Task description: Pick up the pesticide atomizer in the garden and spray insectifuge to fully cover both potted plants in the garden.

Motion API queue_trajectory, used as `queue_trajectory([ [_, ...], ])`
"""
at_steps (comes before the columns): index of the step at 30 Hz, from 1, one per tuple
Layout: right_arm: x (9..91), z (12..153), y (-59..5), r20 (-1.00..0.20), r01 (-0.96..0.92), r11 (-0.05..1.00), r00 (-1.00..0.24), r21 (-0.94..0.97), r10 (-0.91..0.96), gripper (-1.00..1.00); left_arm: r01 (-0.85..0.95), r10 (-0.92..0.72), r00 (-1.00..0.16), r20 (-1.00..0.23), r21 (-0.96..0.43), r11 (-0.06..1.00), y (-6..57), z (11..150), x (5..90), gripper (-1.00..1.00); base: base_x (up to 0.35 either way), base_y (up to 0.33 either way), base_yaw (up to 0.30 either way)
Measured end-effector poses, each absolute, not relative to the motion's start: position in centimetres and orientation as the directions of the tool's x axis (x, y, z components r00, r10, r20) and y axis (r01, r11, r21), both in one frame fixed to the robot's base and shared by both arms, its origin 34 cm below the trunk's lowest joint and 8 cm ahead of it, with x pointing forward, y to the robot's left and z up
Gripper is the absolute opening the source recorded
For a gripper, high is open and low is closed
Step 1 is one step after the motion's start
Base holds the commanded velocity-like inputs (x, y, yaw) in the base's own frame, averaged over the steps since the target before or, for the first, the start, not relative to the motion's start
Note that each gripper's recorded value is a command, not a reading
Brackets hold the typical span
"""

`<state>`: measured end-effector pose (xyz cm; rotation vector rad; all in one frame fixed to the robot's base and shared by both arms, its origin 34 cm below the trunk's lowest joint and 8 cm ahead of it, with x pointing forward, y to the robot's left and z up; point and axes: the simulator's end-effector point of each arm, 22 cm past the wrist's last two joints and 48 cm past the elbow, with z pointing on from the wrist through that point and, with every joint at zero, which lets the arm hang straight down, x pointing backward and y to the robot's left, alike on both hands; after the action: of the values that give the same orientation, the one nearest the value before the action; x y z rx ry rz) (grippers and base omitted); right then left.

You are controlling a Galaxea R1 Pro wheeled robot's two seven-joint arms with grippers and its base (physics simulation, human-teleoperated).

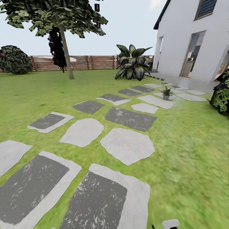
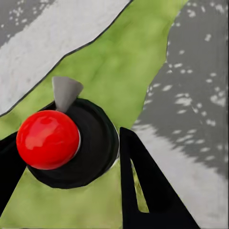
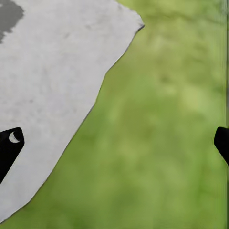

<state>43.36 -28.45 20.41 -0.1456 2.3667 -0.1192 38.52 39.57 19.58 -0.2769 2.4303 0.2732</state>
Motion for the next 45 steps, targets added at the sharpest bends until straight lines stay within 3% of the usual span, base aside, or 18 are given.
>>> queue_trajectory([
  [30, 43.35, 20.41, -28.51, -0.687, -0.066, 0.989, -0.714, -0.129, -0.137, 1.00, -0.267, -0.127, -0.756, -0.642, 0.125, 0.956, 39.60, 19.56, 38.45, -1.00, 0.339, 0.041, -0.261],
  [45, 43.30, 20.39, -28.54, -0.686, -0.068, 0.989, -0.715, -0.130, -0.139, 1.00, -0.265, -0.126, -0.756, -0.642, 0.124, 0.956, 39.59, 19.56, 38.46, -1.00, 0.339, 0.000, -0.034],
])
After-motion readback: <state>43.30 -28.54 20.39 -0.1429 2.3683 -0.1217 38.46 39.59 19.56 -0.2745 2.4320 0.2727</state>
